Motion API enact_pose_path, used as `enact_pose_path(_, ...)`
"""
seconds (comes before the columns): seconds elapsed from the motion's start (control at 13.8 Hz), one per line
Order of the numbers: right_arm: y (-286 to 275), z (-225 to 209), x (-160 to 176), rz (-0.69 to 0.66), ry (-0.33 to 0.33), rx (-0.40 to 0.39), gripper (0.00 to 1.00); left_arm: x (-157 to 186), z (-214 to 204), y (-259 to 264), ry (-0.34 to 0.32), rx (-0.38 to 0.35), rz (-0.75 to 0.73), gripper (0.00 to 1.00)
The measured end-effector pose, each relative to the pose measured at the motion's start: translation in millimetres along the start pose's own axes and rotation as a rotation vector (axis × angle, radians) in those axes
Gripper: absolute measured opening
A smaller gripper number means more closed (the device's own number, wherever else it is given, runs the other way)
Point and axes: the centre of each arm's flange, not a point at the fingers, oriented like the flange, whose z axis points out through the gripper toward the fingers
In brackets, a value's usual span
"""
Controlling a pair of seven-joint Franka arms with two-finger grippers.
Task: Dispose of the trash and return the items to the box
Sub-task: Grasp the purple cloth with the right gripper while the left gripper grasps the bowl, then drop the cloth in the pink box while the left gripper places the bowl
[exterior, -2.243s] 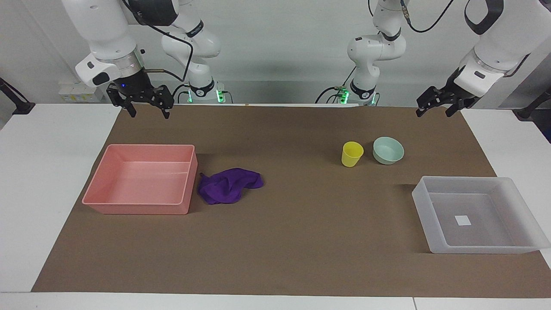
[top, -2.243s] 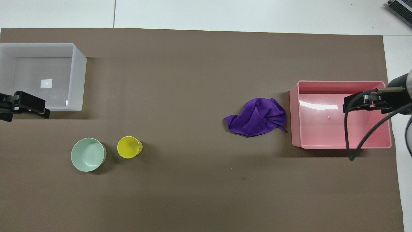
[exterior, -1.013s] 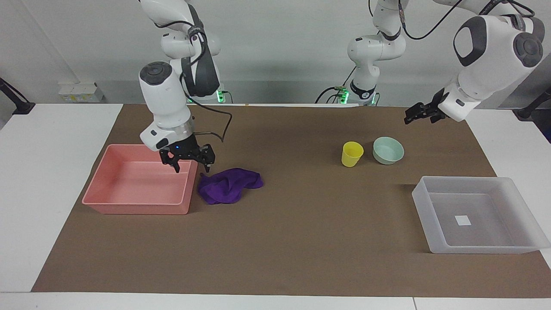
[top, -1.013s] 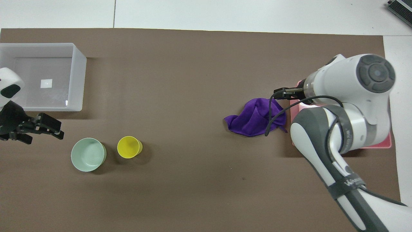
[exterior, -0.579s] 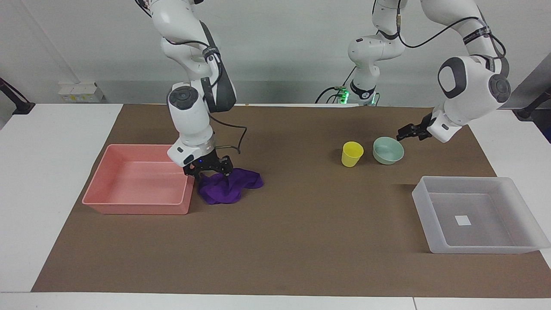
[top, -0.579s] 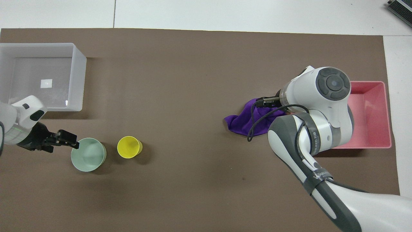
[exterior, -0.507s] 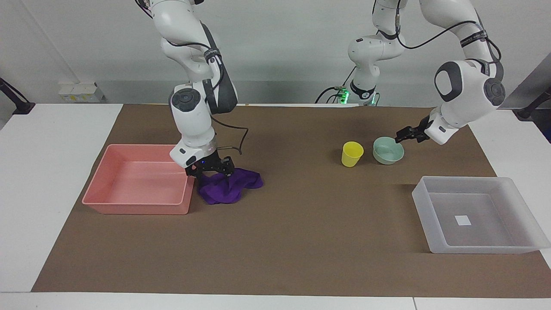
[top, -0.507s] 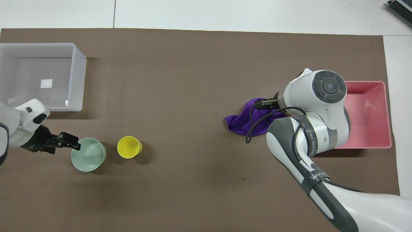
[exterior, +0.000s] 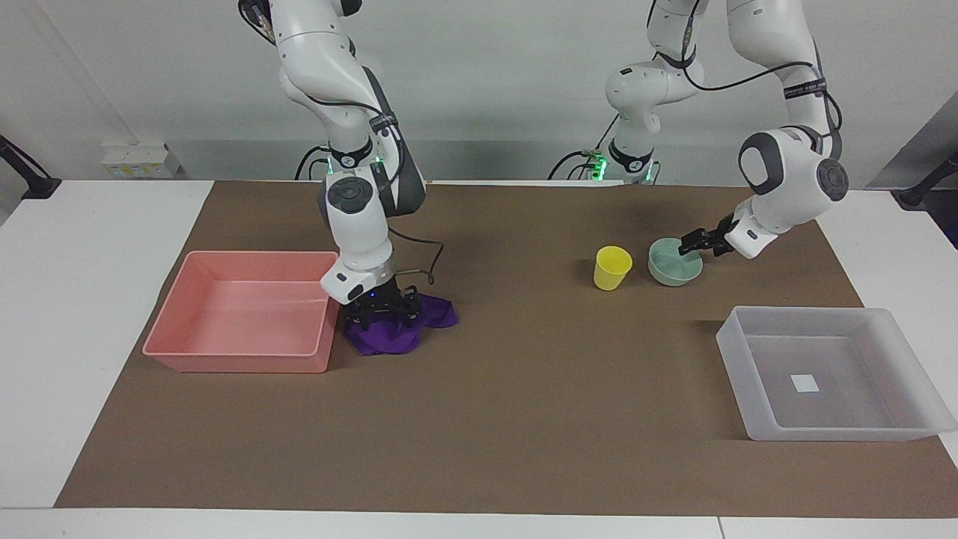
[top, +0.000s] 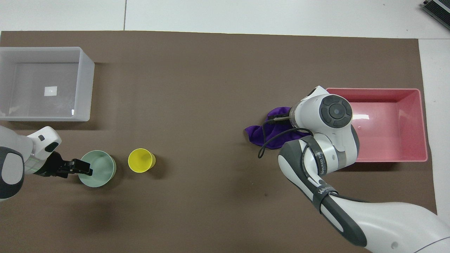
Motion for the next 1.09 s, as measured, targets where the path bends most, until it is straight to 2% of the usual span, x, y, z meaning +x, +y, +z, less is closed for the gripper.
enact_pose_path(0.14, 0.0, 9.1, -3.7, 0.003, 0.001, 0.002, 0.95, 2.0, 16.3, -3.2, -0.053, -0.014, -0.005, 0.63)
enact_pose_path(0.22, 0.5, 10.0, -4.6, 0.003, 0.0, 0.002, 0.85, 3.1, 20.3, -4.5, -0.082, -0.023, -0.007, 0.5)
enact_pose_path(0.36, 0.7, 9.4, -4.7, 0.004, 0.001, 0.002, 0.6, 7.5, 11.8, -4.4, -0.132, -0.043, -0.007, 0.25)
enact_pose_path(0.51, 1.8, 3.3, -3.5, 0.007, 0.008, 0.002, 0.37, 14.2, -6.9, -3.7, -0.16, -0.058, -0.004, 0.04)
enact_pose_path(0.72, 5.9, -19.0, -0.2, 0.015, 0.021, -0.002, 0.06, 20.0, -33.7, -11.1, -0.177, -0.078, -0.01, 0.03)
enact_pose_path(0.94, 11.6, -72.1, 5.8, 0.044, 0.043, -0.011, 0.05, 23.6, -84.5, -13.9, -0.167, -0.09, -0.004, 0.03)
enact_pose_path(1.09, 23.0, -114.6, 7.3, 0.077, 0.067, -0.017, 0.05, 30.2, -140.9, -21.5, -0.096, -0.085, -0.007, 0.03)
